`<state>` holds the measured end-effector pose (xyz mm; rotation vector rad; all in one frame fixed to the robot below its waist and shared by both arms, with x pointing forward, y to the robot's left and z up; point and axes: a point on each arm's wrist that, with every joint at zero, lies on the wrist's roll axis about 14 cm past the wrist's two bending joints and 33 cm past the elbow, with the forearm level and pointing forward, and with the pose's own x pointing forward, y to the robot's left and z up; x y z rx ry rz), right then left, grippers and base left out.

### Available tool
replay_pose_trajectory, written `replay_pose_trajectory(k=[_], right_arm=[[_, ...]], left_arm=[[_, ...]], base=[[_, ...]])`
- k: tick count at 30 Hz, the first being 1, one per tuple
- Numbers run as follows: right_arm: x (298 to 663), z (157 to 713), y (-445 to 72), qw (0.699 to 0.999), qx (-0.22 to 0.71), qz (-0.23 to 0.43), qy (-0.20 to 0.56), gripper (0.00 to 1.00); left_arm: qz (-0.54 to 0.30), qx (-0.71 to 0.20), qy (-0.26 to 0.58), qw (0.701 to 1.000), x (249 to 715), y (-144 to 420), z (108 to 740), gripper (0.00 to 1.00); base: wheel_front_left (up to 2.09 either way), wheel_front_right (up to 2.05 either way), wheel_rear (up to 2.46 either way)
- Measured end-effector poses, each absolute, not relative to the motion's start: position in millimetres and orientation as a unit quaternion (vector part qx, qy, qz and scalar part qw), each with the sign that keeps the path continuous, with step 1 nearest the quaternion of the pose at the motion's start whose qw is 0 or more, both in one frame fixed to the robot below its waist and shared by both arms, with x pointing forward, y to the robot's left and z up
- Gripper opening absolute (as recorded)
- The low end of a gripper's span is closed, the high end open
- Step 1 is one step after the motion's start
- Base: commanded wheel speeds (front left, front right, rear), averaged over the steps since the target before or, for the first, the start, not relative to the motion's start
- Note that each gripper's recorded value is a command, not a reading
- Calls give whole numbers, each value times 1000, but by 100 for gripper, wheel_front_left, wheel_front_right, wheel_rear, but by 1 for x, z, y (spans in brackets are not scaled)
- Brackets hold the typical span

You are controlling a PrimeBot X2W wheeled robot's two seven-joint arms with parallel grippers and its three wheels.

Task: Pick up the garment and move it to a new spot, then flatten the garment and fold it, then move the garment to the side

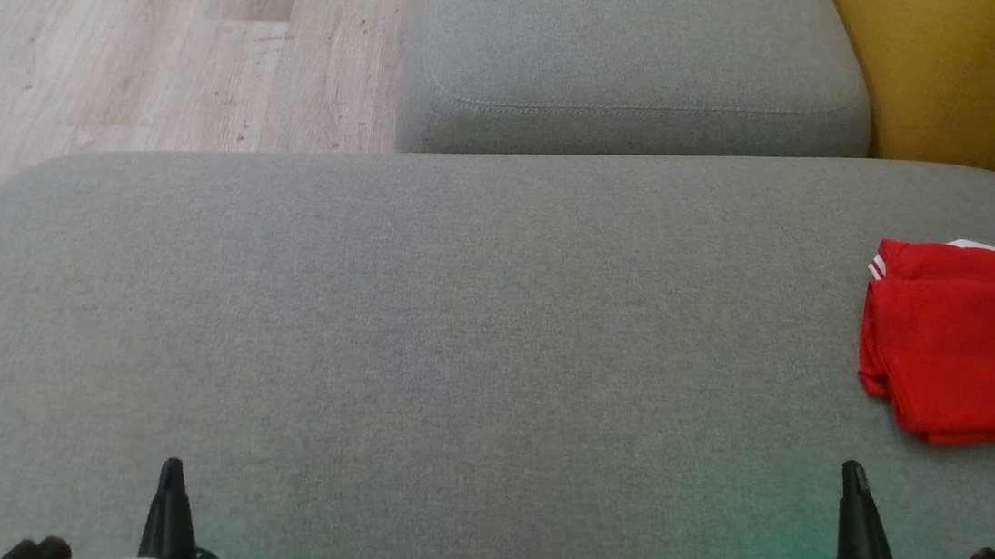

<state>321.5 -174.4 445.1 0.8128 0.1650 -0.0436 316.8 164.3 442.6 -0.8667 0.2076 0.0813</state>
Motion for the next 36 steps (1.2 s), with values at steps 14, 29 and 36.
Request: replay_pose_trajectory(k=[14,29,36], right_arm=[[333,451,-181,879,470,-35,72,0],[345,456,-188,833,548,-44,63,0],[348,456,-193,809,582,-51,58,0]], left_arm=[[44,-488,96,867,329,169,447,0],[43,-559,86,824,342,174,453,0],[41,-591,81,802,348,176,456,0]], base=[[0,0,0],[0,0,0],[0,0,0]])
